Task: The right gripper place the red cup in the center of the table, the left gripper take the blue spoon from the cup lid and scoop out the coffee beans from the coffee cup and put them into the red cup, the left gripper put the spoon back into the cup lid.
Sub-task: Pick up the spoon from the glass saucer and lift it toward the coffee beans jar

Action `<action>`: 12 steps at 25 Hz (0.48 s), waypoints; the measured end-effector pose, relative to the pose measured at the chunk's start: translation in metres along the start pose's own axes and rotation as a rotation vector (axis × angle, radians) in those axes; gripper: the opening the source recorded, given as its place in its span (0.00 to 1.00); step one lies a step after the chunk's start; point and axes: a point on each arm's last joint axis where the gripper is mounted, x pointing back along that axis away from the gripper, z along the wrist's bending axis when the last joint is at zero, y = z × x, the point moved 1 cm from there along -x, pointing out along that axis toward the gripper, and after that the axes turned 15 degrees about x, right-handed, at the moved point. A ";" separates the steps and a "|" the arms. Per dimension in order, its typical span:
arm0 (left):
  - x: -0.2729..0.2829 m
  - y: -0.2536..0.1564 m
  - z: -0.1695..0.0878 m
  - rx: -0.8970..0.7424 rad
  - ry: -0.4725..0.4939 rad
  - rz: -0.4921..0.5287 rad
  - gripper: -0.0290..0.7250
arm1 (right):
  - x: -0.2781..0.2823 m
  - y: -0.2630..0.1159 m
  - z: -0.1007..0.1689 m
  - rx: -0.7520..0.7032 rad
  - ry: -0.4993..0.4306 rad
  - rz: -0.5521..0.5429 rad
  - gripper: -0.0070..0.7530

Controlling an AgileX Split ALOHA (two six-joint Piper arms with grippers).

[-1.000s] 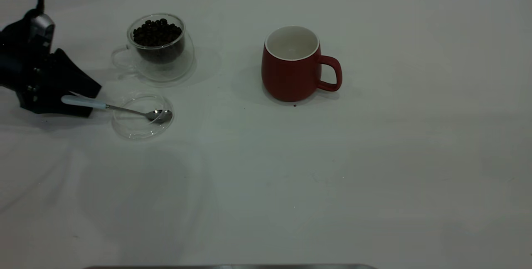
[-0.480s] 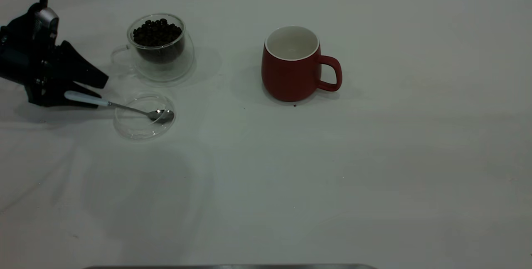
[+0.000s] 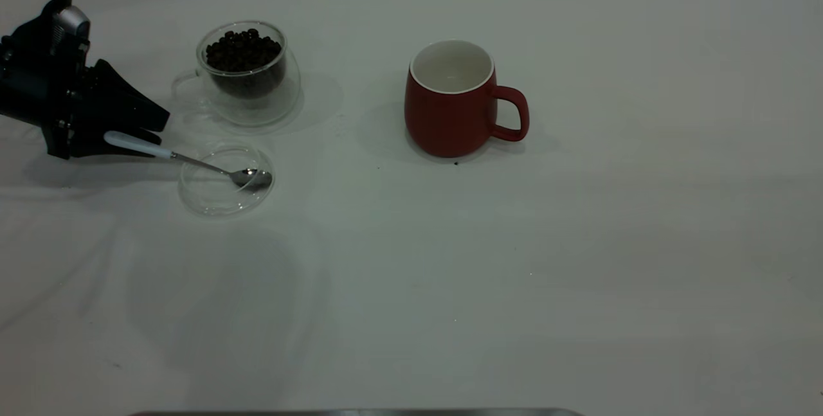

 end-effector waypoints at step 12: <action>0.000 0.000 0.000 0.046 0.000 0.000 0.40 | 0.000 0.000 0.000 0.000 0.000 0.000 0.78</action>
